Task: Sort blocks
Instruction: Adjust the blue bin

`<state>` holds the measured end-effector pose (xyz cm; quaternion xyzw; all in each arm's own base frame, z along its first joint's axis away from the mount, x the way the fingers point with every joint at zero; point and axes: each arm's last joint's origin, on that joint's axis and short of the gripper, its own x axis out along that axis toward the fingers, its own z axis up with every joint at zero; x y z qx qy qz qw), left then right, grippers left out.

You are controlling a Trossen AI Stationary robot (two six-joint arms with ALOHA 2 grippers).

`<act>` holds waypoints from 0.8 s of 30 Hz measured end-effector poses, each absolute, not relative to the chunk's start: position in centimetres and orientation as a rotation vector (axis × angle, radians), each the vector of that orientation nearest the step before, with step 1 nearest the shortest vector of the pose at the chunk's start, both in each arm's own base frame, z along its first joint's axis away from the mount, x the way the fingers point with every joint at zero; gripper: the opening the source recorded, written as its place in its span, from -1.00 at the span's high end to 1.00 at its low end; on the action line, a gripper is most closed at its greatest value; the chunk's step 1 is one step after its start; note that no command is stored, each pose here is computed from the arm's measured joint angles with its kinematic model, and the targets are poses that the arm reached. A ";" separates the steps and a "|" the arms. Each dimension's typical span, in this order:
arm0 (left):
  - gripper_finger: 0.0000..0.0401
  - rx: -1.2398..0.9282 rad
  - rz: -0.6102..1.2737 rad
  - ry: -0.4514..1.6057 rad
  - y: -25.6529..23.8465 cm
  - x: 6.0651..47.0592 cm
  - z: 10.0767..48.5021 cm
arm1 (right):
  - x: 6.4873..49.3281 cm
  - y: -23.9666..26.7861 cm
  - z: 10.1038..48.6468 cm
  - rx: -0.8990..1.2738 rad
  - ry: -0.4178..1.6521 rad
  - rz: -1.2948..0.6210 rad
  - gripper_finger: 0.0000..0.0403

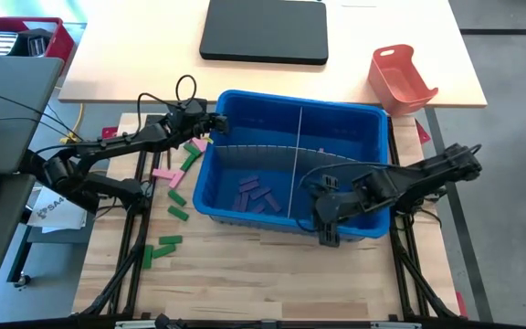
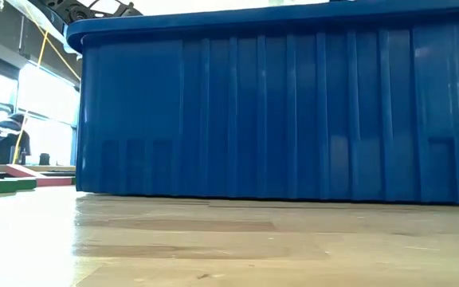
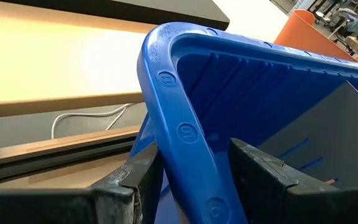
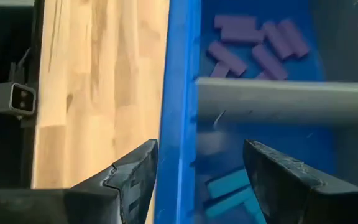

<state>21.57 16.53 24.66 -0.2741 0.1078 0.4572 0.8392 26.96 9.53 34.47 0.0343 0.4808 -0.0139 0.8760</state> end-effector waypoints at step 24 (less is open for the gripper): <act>0.31 -0.609 0.926 0.195 15.7 22.3 25.0 | 27.6 10.4 26.3 -0.019 1.252 -0.115 0.10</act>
